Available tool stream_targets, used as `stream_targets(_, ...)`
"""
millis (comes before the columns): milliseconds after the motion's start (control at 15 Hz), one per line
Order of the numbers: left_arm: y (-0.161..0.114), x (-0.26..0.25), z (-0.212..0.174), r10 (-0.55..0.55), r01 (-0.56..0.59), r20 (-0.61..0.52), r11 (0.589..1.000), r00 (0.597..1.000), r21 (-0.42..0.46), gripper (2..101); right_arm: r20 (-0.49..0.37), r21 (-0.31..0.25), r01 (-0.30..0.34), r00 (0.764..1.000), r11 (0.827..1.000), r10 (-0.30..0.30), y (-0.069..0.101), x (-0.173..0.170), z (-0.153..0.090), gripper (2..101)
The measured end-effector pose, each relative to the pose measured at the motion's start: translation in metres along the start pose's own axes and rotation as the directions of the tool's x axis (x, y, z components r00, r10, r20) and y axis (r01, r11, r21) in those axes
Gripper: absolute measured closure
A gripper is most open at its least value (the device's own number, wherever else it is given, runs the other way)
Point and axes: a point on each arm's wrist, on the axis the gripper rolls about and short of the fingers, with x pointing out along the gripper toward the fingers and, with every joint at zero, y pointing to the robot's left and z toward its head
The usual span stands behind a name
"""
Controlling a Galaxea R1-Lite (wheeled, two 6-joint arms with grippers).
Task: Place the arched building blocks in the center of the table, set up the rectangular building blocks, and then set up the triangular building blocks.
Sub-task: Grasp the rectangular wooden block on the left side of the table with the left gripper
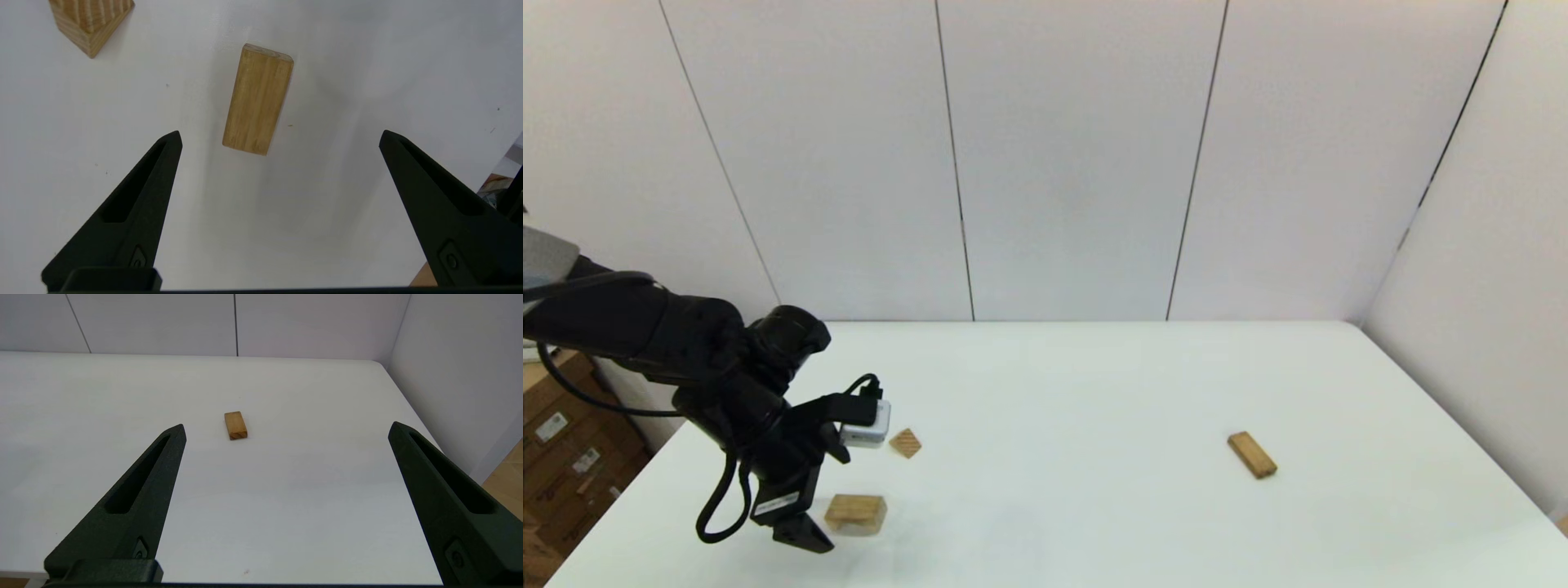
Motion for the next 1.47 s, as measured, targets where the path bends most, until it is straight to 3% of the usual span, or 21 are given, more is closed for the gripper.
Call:
stream_targets(400,0.012,0.025,0.000,-0.035,0.035,-0.015,0.999,0.999,0.007,5.4,0.000,0.000,0.000,1.000,1.000,0.000,0.000,0.000,0.000,4.3)
stream_targets(1000,0.015,0.042,-0.001,-0.071,0.074,-0.031,0.991,0.997,0.110,5.4,0.000,0.000,0.000,1.000,1.000,0.000,0.000,0.000,0.000,4.3)
stream_targets(1467,0.017,0.047,-0.001,-0.063,0.065,-0.027,0.991,0.998,0.113,5.4,0.000,0.000,0.000,1.000,1.000,0.000,0.000,0.000,0.000,4.3)
